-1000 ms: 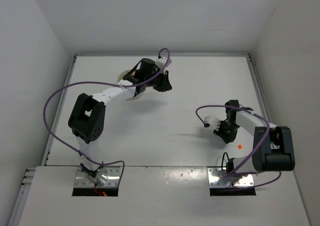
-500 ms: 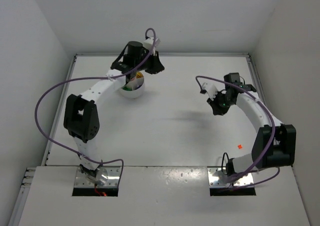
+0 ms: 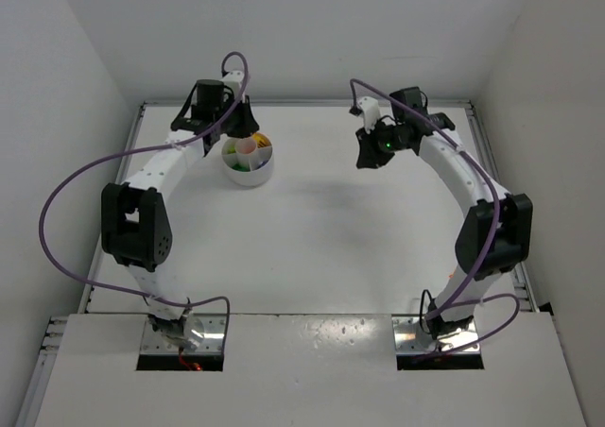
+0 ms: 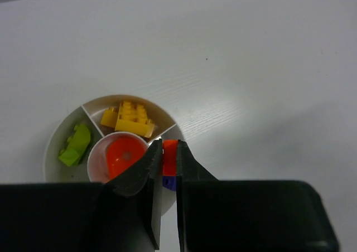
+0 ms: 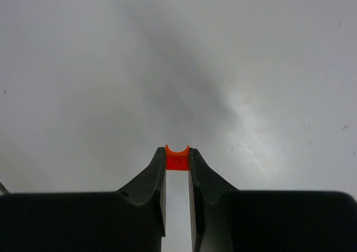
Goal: Sort the legos into containers by color
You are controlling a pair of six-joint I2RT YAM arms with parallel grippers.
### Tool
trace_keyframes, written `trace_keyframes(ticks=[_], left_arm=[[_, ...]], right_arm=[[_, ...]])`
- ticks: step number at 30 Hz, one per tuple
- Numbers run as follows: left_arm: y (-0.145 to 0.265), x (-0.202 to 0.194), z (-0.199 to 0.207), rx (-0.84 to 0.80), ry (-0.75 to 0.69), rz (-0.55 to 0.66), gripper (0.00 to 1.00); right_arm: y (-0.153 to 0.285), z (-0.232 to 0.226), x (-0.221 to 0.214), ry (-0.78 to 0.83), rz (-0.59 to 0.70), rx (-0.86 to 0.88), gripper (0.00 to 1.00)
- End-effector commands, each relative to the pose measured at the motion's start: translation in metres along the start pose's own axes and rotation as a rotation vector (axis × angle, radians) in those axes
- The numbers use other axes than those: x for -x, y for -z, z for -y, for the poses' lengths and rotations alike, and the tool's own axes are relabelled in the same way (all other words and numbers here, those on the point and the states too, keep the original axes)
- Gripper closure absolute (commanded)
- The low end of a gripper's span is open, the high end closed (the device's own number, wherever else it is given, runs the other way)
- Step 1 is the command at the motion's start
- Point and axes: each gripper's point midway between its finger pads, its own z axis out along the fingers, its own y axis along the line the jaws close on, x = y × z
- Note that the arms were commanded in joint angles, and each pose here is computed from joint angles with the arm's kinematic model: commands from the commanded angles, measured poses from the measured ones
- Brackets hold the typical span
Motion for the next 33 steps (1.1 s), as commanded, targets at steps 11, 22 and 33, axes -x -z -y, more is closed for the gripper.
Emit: trace_keyframes(ticks=[11, 22, 33], left_arm=[[0.016, -0.02, -0.032, 0.123, 0.007, -0.032, 1.0], [-0.006, -0.025, -0.056, 0.172, 0.016, -0.062, 1.0], [-0.022, -0.023, -0.062, 0.173, 0.003, -0.086, 0.94]], right_arm=[[0.0, -0.008, 0.129, 0.019, 0.26, 0.035, 1.0], [-0.011, -0.023, 0.157, 0.043, 0.305, 0.098, 1.0], [-0.026, -0.04, 0.193, 0.048, 0.394, 0.171, 1.0]])
